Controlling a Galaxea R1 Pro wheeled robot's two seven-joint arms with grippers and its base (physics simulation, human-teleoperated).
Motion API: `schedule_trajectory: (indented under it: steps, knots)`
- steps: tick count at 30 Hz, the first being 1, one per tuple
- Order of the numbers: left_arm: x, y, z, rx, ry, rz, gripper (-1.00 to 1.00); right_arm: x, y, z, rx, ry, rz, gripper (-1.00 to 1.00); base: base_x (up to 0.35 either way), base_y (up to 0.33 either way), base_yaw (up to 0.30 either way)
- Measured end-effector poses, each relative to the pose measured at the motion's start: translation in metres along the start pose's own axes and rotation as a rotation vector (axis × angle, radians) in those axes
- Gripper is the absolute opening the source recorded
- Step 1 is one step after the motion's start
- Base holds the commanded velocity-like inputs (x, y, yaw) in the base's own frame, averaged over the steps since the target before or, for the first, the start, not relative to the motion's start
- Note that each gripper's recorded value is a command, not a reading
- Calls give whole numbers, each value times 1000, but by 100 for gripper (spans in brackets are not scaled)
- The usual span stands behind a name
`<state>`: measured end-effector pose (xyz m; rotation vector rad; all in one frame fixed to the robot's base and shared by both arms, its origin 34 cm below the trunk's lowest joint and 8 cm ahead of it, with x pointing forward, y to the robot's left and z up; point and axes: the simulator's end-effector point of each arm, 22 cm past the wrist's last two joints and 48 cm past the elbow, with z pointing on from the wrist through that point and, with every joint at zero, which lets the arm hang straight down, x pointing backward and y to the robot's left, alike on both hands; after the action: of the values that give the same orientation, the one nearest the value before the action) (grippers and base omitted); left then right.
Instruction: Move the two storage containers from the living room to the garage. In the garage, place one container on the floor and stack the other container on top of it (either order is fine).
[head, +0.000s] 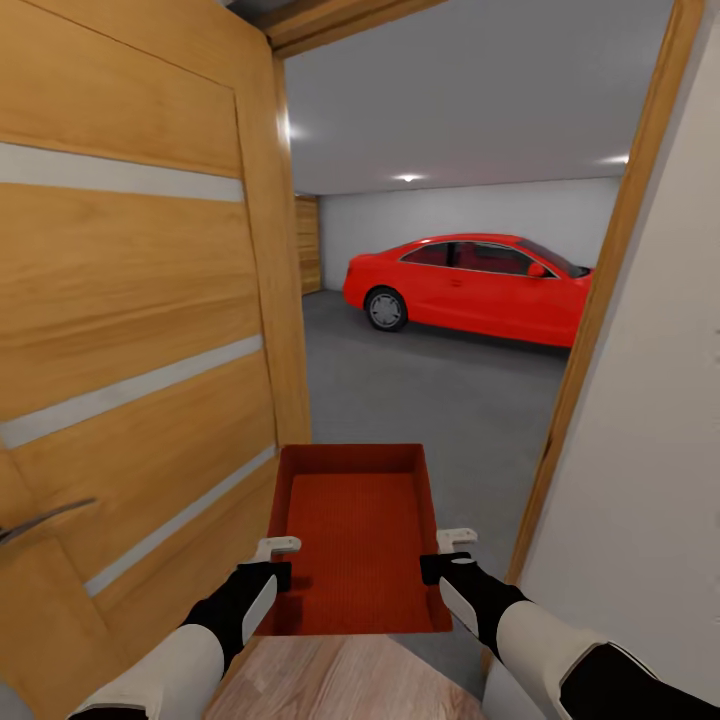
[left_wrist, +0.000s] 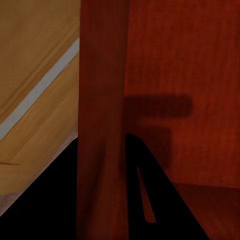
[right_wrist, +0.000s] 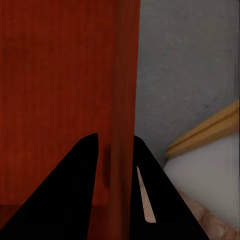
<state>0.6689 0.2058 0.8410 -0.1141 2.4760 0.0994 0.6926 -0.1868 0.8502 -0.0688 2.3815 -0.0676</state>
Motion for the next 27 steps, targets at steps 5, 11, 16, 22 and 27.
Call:
schedule_trajectory:
  steps: [5,11,16,22,27]
  knots:
    - [0,0,0,0,0,0,-100,0,0,0,0,0,0,-100,79,6,-239]
    - [0,0,0,0,0,0,-100,0,0,0,0,0,0,-100,76,0,-189]
    - [0,0,0,0,0,0,-100,0,0,0,0,0,0,-100,76,0,-20]
    - [0,0,0,0,0,0,-100,0,0,0,0,0,0,-100,39,0,-1]
    - [0,0,0,0,1,0,-100,0,0,0,0,1,0,-100,1,0,0]
